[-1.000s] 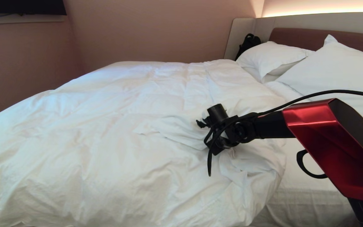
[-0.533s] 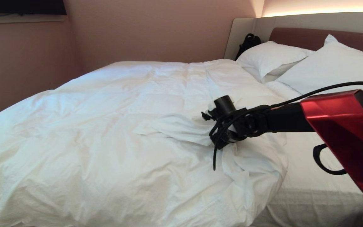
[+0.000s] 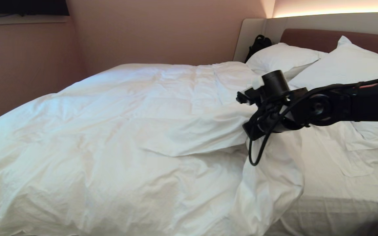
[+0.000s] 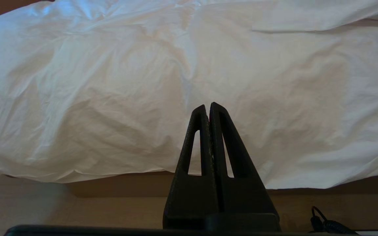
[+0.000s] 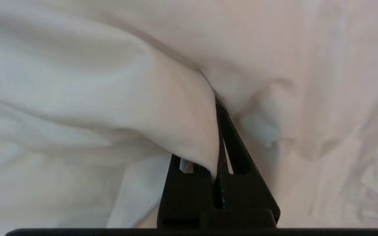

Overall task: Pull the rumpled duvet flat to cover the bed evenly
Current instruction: Flatten the corners of the folded blanket

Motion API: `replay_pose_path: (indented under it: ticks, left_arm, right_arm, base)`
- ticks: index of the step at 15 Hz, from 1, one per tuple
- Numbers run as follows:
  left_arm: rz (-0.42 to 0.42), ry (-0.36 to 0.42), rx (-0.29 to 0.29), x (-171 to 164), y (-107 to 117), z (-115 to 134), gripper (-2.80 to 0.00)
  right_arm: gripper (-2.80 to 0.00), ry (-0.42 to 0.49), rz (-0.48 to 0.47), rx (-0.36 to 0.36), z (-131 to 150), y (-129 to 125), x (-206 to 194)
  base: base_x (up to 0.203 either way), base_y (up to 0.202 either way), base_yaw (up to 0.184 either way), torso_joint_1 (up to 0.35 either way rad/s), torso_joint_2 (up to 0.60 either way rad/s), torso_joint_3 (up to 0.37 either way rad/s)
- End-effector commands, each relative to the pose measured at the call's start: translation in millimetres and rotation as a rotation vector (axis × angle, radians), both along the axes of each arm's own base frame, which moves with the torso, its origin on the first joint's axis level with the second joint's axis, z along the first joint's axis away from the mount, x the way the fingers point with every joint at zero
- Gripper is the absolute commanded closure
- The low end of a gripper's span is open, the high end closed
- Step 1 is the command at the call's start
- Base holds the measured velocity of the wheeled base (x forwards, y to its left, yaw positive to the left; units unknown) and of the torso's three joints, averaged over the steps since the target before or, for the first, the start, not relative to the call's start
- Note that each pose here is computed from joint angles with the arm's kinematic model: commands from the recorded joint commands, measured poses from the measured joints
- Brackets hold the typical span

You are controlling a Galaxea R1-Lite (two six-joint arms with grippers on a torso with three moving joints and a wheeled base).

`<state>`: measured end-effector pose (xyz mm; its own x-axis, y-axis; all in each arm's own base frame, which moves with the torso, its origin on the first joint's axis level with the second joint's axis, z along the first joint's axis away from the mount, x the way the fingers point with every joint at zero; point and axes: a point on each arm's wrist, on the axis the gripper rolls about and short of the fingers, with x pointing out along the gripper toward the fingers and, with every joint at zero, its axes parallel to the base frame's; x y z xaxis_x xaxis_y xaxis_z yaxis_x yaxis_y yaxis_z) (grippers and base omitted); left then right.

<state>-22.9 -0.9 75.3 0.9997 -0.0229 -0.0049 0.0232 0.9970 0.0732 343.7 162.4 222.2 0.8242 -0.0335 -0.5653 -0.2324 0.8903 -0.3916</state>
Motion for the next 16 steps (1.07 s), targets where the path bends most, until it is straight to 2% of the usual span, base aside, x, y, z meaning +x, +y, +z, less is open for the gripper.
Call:
replay_pose_path:
  ticks: [1,3,5,10,16]
  left_arm:
    - [0.0,0.0,0.0,0.0,0.0,-0.1,0.0]
    - [0.0,0.0,0.0,0.0,0.0,-0.1,0.0]
    - [0.0,0.0,0.0,0.0,0.0,-0.1,0.0]
    - [0.0,0.0,0.0,0.0,0.0,-0.1,0.0]
    - [0.0,0.0,0.0,0.0,0.0,-0.1,0.0]
  right_arm:
    - [0.0,-0.025,0.002,-0.036,18.5,-22.5,-18.7]
    - [0.0,-0.02,0.006,-0.066,19.7,-30.8,-24.7]
    - [0.0,-0.039,0.01,-0.088,31.1,-44.9,-44.3]
    - [0.0,-0.048,0.052,-0.173,38.6,-66.9,-84.5]
    - [0.0,-0.035,0.072,-0.217,35.2,-71.8,-95.0]
  base:
    - [0.0,0.0,0.0,0.0,0.0,0.0]
    - [0.0,0.0,0.0,0.0,0.0,0.0]
    - [0.0,0.0,0.0,0.0,0.0,0.0]
    - [0.0,0.0,0.0,0.0,0.0,0.0]
    - [0.0,0.0,0.0,0.0,0.0,0.0]
